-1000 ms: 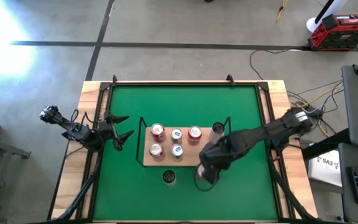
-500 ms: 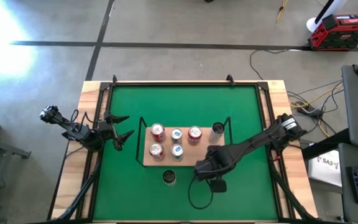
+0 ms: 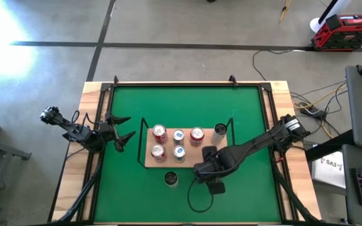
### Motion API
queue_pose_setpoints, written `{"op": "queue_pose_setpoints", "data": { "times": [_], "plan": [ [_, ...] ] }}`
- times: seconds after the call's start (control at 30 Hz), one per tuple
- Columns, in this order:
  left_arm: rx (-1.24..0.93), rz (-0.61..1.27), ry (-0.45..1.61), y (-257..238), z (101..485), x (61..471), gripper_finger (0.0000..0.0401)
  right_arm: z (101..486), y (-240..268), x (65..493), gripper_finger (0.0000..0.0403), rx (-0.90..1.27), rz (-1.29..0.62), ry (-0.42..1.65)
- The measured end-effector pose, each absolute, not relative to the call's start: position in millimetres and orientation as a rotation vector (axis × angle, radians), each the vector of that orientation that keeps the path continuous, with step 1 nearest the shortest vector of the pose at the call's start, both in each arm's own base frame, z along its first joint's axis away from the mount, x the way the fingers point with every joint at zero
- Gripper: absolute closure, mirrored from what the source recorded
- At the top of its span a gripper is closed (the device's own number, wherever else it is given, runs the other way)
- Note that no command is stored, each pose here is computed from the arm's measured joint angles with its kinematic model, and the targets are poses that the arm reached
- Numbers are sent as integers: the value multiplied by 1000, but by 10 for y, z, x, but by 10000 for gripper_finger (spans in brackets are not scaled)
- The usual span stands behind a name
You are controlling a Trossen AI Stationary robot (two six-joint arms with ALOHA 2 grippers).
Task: Place canned beverage on shelf
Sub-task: Put the orange soda can on the shelf
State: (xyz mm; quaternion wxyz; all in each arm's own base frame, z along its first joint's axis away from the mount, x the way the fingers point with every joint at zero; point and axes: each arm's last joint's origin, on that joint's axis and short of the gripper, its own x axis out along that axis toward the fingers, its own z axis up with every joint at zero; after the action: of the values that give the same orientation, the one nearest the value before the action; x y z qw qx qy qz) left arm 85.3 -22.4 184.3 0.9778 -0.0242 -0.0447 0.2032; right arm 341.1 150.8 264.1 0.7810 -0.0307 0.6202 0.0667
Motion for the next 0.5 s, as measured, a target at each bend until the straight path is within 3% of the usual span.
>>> {"op": "queue_pose_setpoints", "data": {
  "times": [0.5],
  "plan": [
    [-50,409,-91,-224,1844,853,61,2359,1544,3554,33,-103,165,1383]
  ]
}}
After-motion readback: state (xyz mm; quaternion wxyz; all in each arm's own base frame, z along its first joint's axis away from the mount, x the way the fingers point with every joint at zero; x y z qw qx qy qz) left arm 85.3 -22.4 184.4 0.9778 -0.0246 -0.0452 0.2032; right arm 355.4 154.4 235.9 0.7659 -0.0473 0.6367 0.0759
